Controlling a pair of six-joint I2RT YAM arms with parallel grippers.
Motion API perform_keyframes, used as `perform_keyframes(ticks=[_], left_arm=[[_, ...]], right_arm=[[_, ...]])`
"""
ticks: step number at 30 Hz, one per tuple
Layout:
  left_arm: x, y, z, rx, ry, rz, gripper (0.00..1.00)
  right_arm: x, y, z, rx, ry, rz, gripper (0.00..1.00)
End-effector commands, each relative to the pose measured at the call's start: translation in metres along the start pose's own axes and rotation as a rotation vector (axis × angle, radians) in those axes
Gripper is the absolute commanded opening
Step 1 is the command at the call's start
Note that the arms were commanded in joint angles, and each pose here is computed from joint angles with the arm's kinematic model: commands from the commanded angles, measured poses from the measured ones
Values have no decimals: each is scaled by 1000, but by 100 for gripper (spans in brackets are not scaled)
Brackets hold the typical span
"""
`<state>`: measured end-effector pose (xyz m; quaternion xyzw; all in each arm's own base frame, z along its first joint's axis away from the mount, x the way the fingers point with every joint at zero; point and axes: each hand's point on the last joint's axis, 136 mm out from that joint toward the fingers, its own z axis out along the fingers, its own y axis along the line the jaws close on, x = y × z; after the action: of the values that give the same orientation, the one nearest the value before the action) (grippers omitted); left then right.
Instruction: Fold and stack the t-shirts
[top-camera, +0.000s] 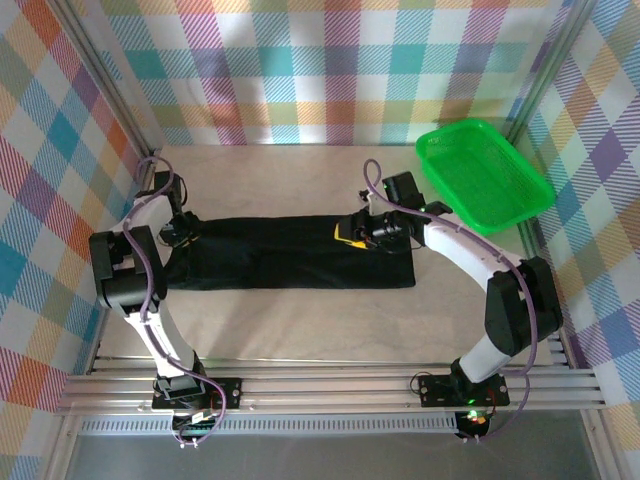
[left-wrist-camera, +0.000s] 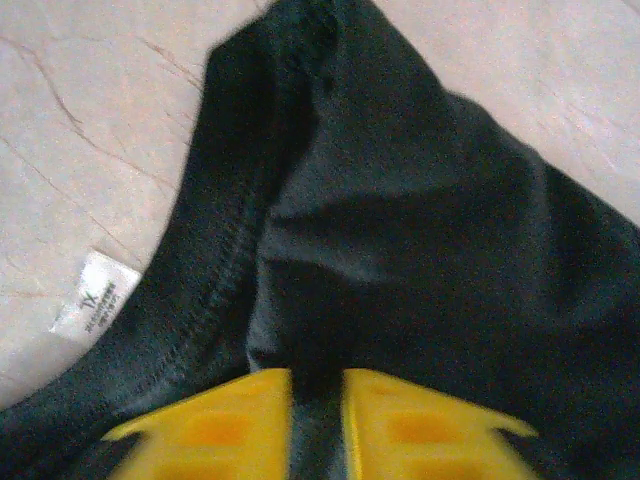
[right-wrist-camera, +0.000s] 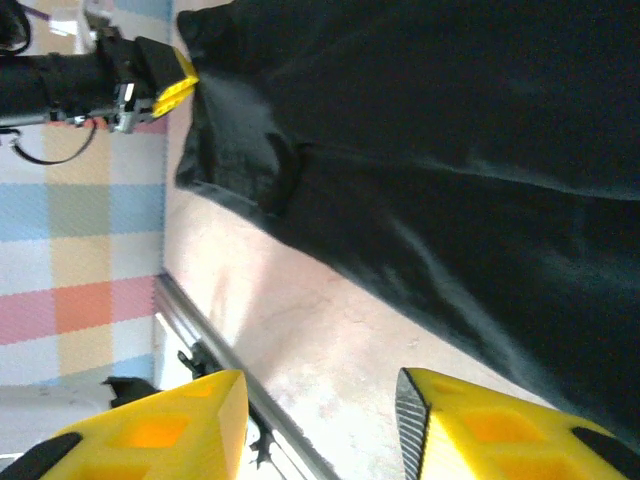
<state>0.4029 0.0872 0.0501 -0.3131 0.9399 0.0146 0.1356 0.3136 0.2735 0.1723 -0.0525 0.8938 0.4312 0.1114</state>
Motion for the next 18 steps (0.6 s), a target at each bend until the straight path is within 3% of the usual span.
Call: perform_keyframes(ticks=[1,4,9,13,18], left_arm=[[-16,11,-7,-76,-46,-4,40],[-23,12,-34,-80,-118,-32,48],[12,14,-74,-37,-131,-183,42],[64,-20,-69,118,-25,-328,33],[92,-53,-46,107,70,-411,30]], right_arm=[[-7,-16,-20,109,-62,-13,42],[-16,-46,-32,218,-98,27,39],[-38,-104,-48,436,-132,55,32],[-61,-144,-47,572,-106,55,24],[-84,-179,-34,652,-63,59,19]])
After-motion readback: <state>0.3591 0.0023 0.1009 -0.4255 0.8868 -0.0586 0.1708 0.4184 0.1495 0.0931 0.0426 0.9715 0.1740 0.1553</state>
